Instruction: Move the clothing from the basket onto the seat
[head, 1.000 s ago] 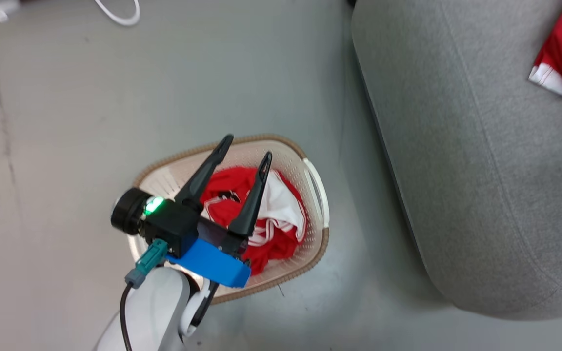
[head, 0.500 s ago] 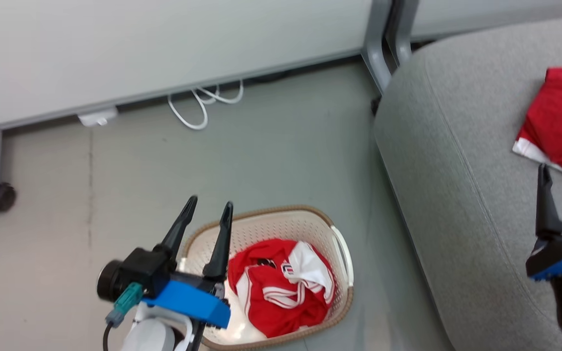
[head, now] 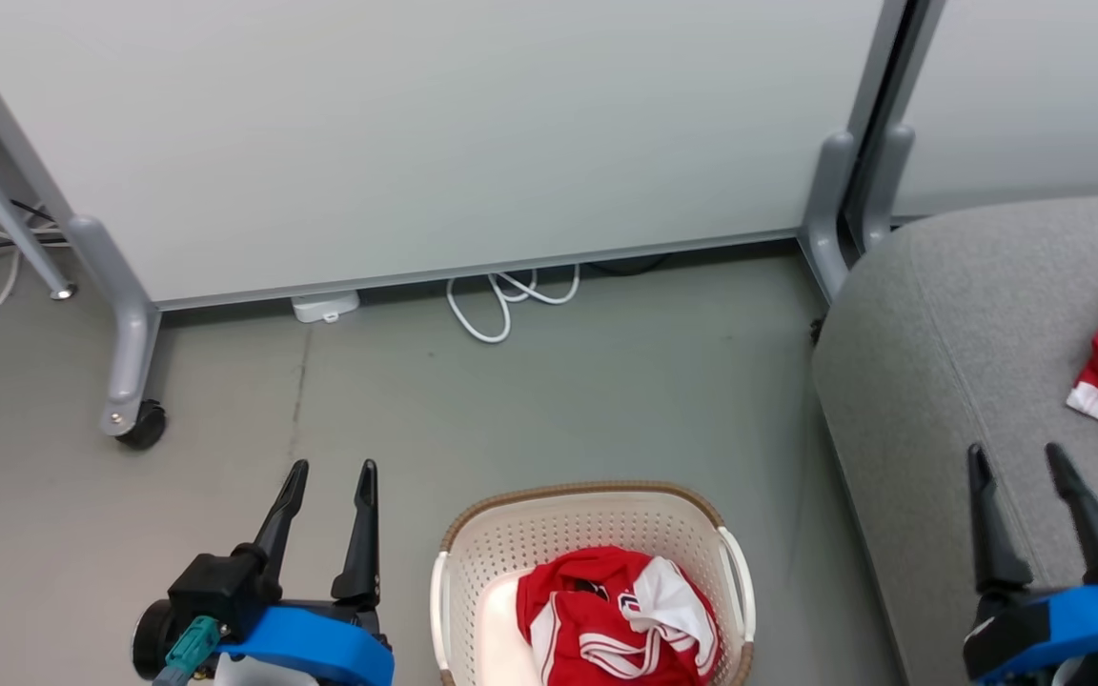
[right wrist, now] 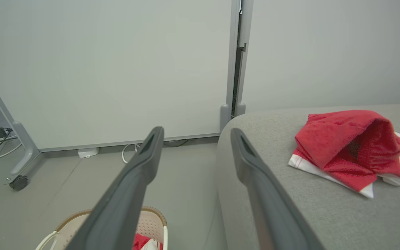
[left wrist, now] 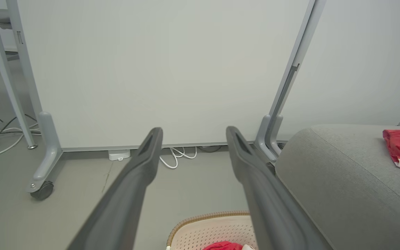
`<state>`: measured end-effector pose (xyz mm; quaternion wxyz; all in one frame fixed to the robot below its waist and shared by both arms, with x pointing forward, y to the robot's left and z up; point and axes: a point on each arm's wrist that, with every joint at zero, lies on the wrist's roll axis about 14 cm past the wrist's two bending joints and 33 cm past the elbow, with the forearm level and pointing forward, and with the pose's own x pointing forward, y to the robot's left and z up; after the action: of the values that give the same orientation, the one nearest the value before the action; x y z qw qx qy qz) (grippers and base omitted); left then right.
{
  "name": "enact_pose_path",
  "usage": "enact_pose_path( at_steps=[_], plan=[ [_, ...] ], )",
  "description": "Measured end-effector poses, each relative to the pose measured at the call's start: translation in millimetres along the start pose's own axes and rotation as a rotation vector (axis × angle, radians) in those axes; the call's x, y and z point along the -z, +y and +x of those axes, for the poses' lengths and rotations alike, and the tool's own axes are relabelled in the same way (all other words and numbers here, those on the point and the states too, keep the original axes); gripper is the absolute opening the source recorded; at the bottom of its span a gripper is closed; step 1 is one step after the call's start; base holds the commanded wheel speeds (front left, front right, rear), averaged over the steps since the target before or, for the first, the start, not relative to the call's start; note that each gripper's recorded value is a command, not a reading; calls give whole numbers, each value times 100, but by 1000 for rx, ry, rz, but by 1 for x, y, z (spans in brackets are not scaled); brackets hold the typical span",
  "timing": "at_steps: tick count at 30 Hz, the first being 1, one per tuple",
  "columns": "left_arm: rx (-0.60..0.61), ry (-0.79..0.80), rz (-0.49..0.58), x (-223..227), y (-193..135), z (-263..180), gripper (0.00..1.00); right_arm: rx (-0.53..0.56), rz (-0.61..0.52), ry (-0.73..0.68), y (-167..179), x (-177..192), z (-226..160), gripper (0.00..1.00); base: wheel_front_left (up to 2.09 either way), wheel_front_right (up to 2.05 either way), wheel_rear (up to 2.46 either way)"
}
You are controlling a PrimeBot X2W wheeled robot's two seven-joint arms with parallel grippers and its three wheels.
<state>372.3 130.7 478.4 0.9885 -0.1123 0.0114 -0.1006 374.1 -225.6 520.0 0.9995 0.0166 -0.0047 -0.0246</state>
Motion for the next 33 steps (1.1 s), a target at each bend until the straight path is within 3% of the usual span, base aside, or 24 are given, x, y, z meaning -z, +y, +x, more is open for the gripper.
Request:
enact_pose_path(
  at_steps=[7,33],
  plan=[
    [-67,-13,10,-4,19,-17,100,-76,43,21,28,7,-6,100,0,0,0],
    [-41,63,4,20,16,5,100,-122,68,62,49,27,19,100,0,0,0]
  ],
)
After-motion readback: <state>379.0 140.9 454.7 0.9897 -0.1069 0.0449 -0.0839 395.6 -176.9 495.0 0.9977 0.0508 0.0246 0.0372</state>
